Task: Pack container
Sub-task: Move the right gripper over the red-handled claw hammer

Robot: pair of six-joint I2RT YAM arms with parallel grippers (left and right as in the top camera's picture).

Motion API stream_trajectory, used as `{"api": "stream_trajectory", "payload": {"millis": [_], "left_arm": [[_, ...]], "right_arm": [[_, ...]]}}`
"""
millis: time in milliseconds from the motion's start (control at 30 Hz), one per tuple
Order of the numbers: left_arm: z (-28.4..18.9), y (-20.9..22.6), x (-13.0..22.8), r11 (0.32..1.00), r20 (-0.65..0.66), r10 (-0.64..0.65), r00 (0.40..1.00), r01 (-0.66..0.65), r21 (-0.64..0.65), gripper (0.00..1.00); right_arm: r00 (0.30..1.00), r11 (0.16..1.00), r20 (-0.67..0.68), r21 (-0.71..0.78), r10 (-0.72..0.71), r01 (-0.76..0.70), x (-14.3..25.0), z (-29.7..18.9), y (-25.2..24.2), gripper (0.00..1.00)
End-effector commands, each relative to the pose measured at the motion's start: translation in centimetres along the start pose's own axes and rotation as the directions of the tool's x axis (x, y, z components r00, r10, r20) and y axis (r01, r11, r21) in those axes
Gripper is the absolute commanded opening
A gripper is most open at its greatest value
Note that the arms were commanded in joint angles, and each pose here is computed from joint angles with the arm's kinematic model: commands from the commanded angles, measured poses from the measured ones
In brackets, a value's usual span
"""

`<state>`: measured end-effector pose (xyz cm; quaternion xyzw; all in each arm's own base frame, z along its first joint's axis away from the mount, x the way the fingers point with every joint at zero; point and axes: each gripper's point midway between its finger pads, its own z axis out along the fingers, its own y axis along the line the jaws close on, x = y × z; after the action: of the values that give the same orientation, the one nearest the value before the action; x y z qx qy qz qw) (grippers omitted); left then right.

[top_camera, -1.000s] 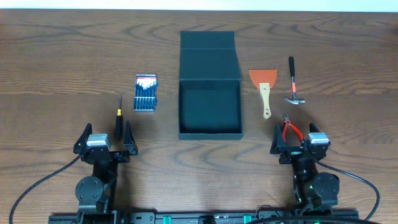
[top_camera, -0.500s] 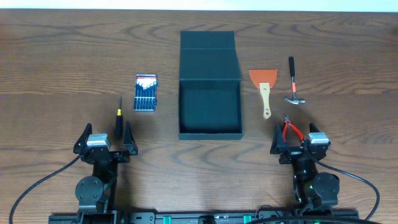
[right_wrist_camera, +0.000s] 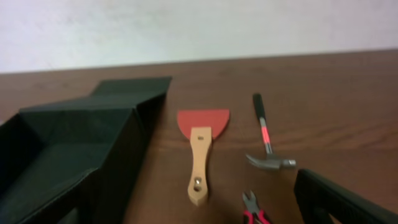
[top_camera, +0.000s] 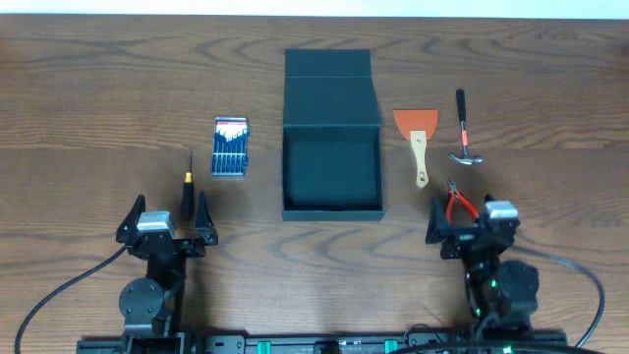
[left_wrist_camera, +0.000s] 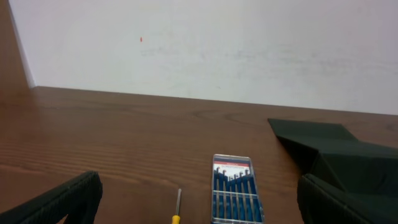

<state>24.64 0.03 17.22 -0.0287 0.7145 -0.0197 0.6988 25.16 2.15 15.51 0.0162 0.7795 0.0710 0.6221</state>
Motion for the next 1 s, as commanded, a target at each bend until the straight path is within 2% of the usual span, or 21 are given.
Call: {"api": "stream_trajectory", "payload": {"millis": [0,100,167,333,400,633,833,967], "left_arm": [[0.0,-0.1,0.4,1.000,-0.002,0.009,1.000,-0.009,0.008,0.98],[0.0,-0.1,0.4,1.000,-0.002,0.009,1.000,-0.009,0.008,0.99],[0.0,-0.1,0.4,1.000,-0.002,0.009,1.000,-0.009,0.008,0.99],[0.0,-0.1,0.4,1.000,-0.002,0.009,1.000,-0.009,0.007,0.98],[0.0,-0.1,0.4,1.000,-0.002,0.009,1.000,-0.009,0.007,0.98],[0.0,-0.1,0.4,1.000,-0.002,0.009,1.000,-0.009,0.007,0.99],[0.0,-0.1,0.4,1.000,-0.002,0.009,1.000,-0.009,0.008,0.99],[0.0,-0.1,0.4,1.000,-0.002,0.009,1.000,-0.009,0.007,0.99]], "right_arm": [[1.000,0.999,-0.014,0.038,0.006,-0.006,-4.1,0.8,-0.2,0.99],[0.993,0.999,-0.117,0.047,-0.023,0.029,-7.0,2.9,0.2,0.99],[0.970,0.996,-0.238,0.049,-0.056,0.070,-8.4,4.8,0.3,0.99],[0.827,0.991,-0.556,0.039,-0.082,0.124,-9.2,9.1,0.3,0.99],[0.766,0.992,-0.640,0.039,-0.071,0.124,-9.1,10.8,0.2,0.99],[0.665,0.988,-0.744,0.053,-0.056,0.142,-6.6,14.7,-0.6,0.99],[0.555,0.951,-0.832,0.150,-0.027,0.271,-4.0,13.3,-4.6,0.99],[0.530,0.931,-0.848,0.200,0.010,0.304,-3.9,12.3,-7.4,0.99]]}}
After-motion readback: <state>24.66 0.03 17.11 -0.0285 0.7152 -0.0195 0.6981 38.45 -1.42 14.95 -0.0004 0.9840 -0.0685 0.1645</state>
